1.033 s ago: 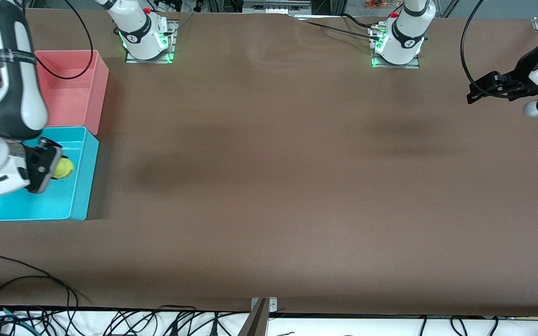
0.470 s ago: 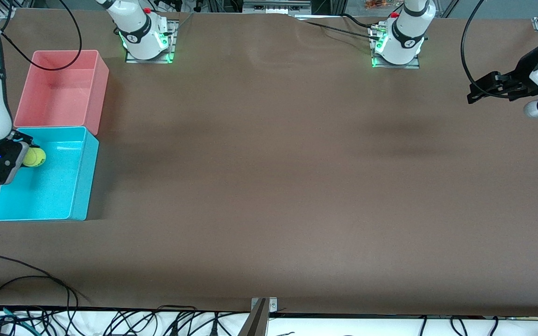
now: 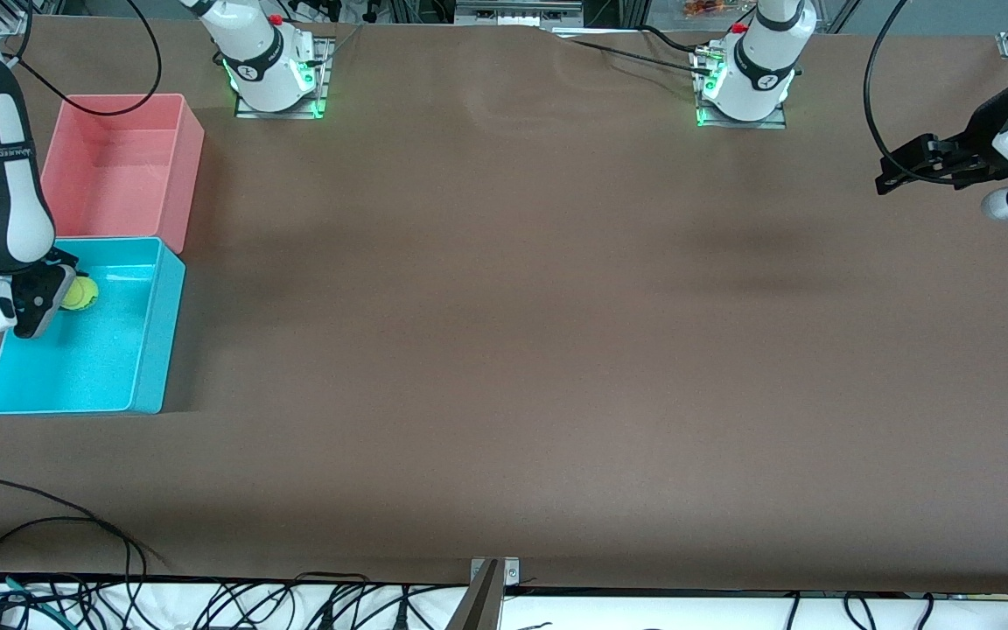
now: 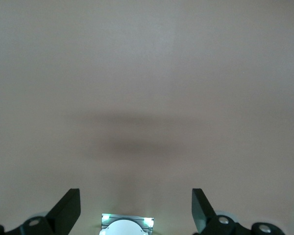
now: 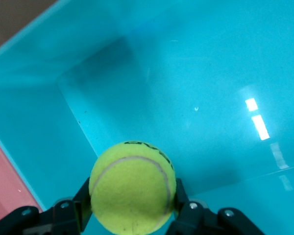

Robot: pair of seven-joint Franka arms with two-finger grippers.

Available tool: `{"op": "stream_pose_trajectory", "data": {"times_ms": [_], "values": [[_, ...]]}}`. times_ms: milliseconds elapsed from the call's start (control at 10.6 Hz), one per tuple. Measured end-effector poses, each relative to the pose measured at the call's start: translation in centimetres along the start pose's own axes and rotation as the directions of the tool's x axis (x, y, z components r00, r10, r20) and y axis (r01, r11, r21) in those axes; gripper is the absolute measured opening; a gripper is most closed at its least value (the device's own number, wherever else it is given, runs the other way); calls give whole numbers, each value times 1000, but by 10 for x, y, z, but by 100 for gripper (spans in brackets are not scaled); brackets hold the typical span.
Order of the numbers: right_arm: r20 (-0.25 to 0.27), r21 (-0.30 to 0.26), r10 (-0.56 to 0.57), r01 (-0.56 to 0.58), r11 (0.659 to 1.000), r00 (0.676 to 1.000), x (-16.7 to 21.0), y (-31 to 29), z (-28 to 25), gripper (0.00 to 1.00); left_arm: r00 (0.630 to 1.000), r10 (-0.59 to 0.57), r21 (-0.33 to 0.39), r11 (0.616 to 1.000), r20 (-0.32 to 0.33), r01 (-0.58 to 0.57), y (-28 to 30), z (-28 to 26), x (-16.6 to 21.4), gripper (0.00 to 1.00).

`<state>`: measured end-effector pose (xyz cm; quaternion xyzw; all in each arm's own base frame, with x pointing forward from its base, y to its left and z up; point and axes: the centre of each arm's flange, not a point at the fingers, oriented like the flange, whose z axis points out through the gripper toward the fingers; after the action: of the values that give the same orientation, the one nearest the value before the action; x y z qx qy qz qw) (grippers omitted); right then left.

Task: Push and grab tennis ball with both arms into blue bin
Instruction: 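Carry the held ball with the right gripper over the blue bin, then lower the ball into the blue bin and open the right gripper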

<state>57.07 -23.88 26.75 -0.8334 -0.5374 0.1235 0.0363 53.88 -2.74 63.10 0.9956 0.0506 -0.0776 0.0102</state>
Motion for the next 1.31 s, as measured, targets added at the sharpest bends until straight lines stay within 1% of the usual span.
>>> {"op": "stream_pose_trajectory", "data": {"times_ms": [282,470,563,751,1315], "values": [[-1,1,5,-5,1000,1000,-19,2,21,67,1000,0,0,1000,0,0,0,0,0,100],[0,4,4,-4,1000,1000,-19,0,33,67,1000,0,0,1000,0,0,0,0,0,100],[0,-3,2,-2,1000,1000,-18,0,38,67,1000,0,0,1000,0,0,0,0,0,100],[3,4,-10,10,1000,1000,-17,-2,51,67,1000,0,0,1000,0,0,0,0,0,100],[7,12,-33,33,999,999,-16,-2,62,67,1000,0,0,1000,0,0,0,0,0,100]]}}
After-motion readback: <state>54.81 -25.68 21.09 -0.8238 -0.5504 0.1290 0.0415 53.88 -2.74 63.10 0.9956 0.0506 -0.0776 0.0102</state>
